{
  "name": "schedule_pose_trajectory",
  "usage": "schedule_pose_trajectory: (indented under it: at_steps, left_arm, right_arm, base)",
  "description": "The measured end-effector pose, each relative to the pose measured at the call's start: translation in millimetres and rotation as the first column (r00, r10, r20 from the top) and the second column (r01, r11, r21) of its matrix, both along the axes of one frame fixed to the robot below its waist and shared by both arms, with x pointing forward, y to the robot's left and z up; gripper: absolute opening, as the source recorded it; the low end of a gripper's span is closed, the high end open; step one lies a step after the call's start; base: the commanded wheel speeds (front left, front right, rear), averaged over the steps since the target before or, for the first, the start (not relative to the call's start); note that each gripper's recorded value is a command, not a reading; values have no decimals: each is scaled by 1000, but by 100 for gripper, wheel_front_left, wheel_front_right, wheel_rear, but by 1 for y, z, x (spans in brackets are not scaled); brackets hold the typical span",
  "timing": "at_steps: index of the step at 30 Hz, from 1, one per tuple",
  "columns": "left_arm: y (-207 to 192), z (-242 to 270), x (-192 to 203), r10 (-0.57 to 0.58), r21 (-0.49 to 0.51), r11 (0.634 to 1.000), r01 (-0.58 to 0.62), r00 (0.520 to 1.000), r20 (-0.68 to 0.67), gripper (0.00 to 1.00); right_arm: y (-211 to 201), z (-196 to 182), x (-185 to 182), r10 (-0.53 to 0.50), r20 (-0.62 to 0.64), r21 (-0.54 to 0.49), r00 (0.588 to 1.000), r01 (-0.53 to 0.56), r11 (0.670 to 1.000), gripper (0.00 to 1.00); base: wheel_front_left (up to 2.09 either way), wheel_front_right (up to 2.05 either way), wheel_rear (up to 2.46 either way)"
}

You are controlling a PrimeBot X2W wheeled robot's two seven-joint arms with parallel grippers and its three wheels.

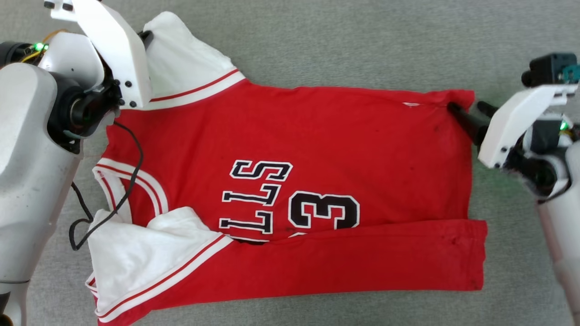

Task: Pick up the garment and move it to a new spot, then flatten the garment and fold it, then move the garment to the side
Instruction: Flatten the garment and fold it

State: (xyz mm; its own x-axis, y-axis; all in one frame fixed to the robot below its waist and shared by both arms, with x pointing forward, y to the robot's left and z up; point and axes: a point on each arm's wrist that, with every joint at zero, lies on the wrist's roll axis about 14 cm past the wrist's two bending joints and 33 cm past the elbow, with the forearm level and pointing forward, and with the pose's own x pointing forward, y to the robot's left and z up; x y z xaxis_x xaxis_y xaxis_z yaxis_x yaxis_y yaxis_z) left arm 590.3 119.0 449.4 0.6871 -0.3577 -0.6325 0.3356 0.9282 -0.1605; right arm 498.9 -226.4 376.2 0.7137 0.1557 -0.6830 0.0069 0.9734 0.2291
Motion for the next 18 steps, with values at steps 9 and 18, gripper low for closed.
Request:
schedule_pose_trajectory:
  at_steps: [9,18]
  left_arm:
    - [6,-2,-2,3,-5,1000,-3,1000,17,0]
    - [9,16,-8,29,-54,998,-26,998,63,0]
  right_arm:
    - [6,-17,5,69,-227,-13,971,-74,997,0]
    - [15,14,16,94,-123,-11,988,-96,995,0]
  base:
    - [0,0,0]
    - [0,0,0]
